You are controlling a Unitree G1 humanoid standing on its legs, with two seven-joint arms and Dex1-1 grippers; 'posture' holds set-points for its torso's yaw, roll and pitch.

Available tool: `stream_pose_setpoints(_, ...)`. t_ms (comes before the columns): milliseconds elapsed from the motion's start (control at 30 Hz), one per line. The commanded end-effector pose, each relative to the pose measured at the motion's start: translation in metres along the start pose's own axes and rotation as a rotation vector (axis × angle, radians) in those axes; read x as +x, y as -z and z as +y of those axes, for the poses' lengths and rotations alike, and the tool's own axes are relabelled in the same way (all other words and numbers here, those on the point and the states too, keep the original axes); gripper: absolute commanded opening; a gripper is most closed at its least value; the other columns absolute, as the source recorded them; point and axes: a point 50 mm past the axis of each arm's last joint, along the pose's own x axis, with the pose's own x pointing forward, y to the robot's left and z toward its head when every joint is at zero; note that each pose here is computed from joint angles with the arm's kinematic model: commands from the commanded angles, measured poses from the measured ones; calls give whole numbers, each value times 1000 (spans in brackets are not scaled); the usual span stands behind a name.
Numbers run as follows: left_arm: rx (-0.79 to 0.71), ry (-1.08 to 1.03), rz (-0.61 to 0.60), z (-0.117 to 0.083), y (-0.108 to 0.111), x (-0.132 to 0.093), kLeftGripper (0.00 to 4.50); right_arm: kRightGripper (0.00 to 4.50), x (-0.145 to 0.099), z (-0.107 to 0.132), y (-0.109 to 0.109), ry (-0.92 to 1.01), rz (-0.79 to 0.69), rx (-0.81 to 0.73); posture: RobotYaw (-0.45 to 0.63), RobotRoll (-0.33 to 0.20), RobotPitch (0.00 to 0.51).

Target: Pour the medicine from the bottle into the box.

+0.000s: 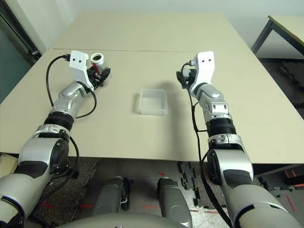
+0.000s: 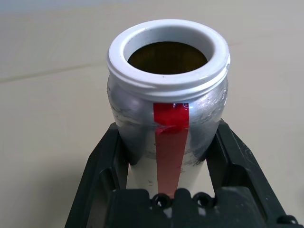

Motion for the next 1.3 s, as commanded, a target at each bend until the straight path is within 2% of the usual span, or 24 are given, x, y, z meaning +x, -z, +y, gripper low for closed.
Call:
stream_pose_setpoints(33, 1, -20, 7, 3, 3, -1, 2451, 2586, -3, -6, 18, 45, 35, 20, 34, 0, 90)
stream_pose_setpoints(267, -16, -15, 12, 4, 6, -2, 2451, 2586, -3, -6, 33, 56, 58, 28, 45, 0, 90)
stream_pose_setpoints(800, -21, 14, 2, -2, 1, 2, 2451, 2586, 0, 3, 36, 26, 90, 18, 25, 0, 91)
stream_pose_setpoints(967, -21, 22, 0, -5, 0, 3, 2451, 4306, 0, -1, 34, 25, 88, 2, 22, 0, 89)
stream_pose_setpoints(1000, -21, 23, 0, -5, 0, 3, 2451, 4500, 0, -1, 33, 26, 87, 0, 22, 0, 89)
stream_pose_setpoints(1133, -21, 28, 0, -6, 0, 4, 2451, 4500, 0, -3, 30, 26, 76, -4, 20, 0, 84)
stream_pose_setpoints(1300, -24, 30, 4, -5, 1, 3, 2451, 4500, -2, -10, 14, 28, 16, -3, 22, 0, 78)
